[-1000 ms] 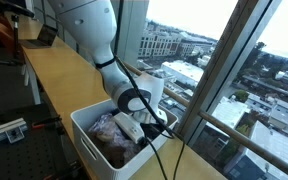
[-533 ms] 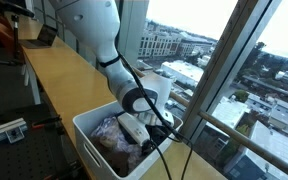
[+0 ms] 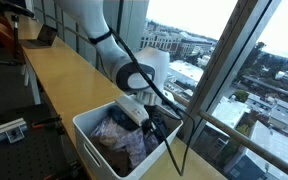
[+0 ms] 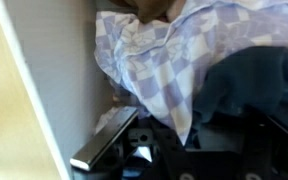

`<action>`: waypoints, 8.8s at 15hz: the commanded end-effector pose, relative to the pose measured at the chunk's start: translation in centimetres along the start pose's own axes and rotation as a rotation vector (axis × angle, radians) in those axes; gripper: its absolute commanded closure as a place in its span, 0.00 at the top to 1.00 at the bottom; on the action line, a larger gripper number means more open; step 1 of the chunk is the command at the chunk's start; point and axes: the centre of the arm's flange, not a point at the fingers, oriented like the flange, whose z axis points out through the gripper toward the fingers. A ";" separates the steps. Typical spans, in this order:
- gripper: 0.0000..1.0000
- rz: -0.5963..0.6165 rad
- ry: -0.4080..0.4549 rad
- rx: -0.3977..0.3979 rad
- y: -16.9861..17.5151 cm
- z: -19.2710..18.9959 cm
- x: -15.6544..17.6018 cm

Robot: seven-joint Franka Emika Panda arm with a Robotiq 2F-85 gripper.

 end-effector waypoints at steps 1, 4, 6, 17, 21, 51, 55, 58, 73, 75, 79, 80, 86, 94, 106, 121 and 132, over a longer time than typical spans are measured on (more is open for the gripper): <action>0.00 -0.044 0.098 0.009 -3.2 -9.0 -1.2; 0.00 -0.081 0.211 -0.006 -5.5 -15.8 -0.9; 0.00 -0.109 0.294 -0.019 -7.3 -20.5 -0.8; 0.00 -0.359 0.656 -0.036 -25.4 -44.2 -3.2; 0.00 -0.452 0.710 -0.033 -34.9 -50.4 -5.0; 0.00 -0.369 0.513 -0.198 -38.3 -41.6 1.1; 0.00 -0.388 0.446 -0.210 -38.2 -36.6 1.2; 0.00 -0.391 0.398 -0.201 -37.6 -33.1 0.9; 0.46 -0.334 0.207 -0.128 -34.9 -21.3 -0.1; 0.61 -0.328 0.221 -0.134 -34.5 -22.2 -0.1; 0.90 -0.290 0.252 -0.142 -31.9 -24.5 0.4; 0.97 -0.274 0.258 -0.150 -30.6 -24.8 0.7; 1.00 -0.136 0.237 -0.183 -20.8 -22.8 2.4; 1.00 -0.007 0.131 -0.166 -11.3 -13.7 1.0; 1.00 -0.002 -0.031 -0.163 -5.7 4.9 -1.2; 0.51 -0.108 -0.072 -0.173 -7.4 12.0 -2.2; 0.00 -0.124 0.017 -0.161 -8.4 0.5 -2.7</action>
